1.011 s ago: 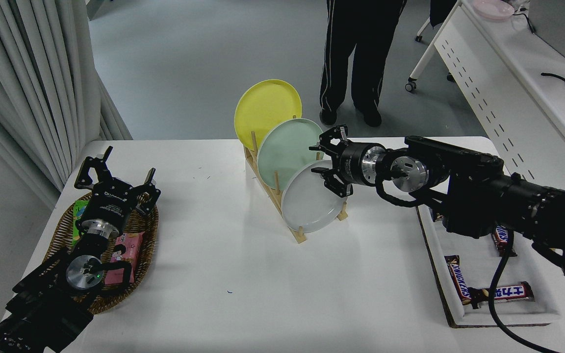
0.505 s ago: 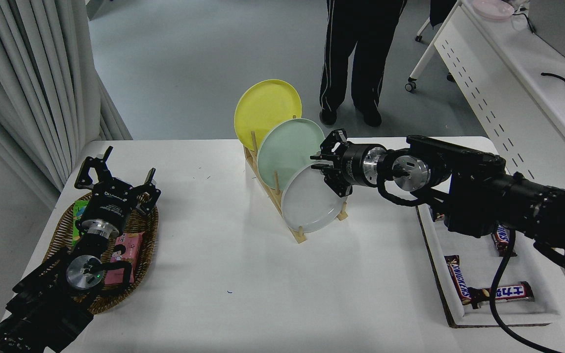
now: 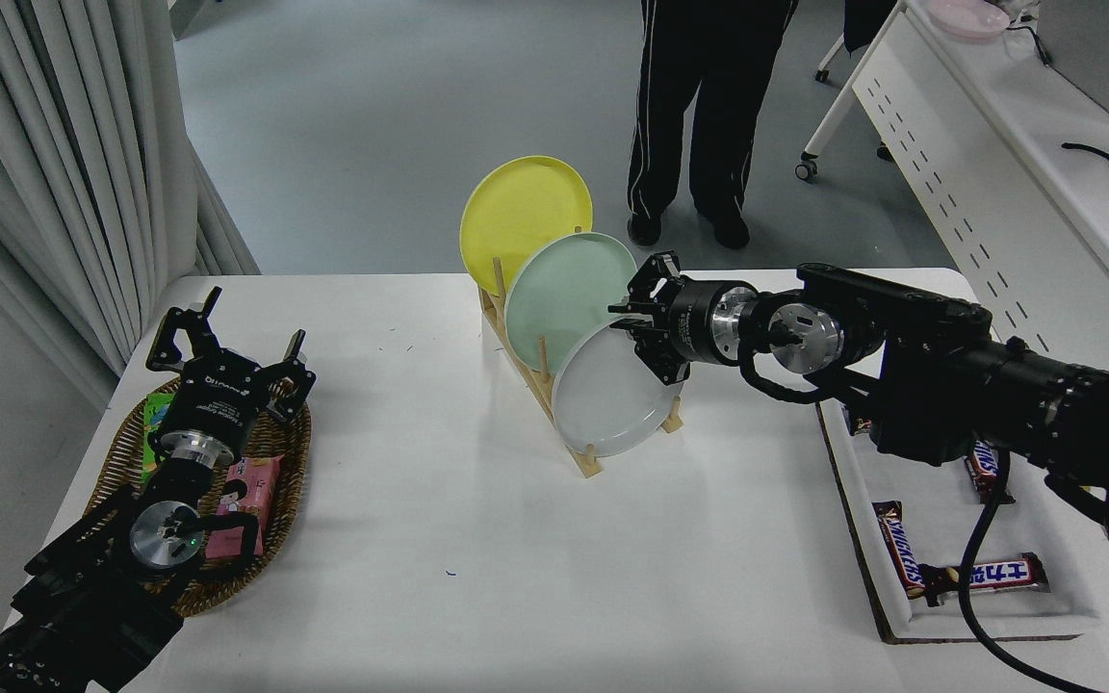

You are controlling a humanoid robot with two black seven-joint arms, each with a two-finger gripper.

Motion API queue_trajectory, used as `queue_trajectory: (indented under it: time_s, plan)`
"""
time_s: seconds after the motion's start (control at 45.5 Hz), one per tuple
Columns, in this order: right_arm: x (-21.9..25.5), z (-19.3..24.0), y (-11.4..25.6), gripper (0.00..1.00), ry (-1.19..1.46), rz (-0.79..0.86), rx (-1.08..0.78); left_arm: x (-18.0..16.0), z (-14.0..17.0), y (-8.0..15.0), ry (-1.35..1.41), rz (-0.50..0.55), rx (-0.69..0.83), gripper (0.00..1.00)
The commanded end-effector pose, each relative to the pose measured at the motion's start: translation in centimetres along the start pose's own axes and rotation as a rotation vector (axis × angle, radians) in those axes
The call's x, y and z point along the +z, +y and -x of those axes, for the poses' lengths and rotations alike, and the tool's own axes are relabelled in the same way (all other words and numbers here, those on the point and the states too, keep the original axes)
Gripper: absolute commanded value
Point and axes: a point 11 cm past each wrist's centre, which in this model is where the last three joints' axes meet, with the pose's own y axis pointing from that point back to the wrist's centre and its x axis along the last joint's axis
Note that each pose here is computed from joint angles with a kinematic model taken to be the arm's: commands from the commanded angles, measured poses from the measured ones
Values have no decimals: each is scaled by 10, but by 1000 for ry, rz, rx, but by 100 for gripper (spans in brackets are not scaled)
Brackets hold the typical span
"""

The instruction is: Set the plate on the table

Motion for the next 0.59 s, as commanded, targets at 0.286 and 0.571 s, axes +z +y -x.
queue_trajectory:
  time_s: [0.286,0.571]
  plan:
    - [1,0,0,1,-1,1,4,1,0,0,-1,0,1,100]
    - [1,0,0,0,1,4,3,0,0,0,0,0,0,100]
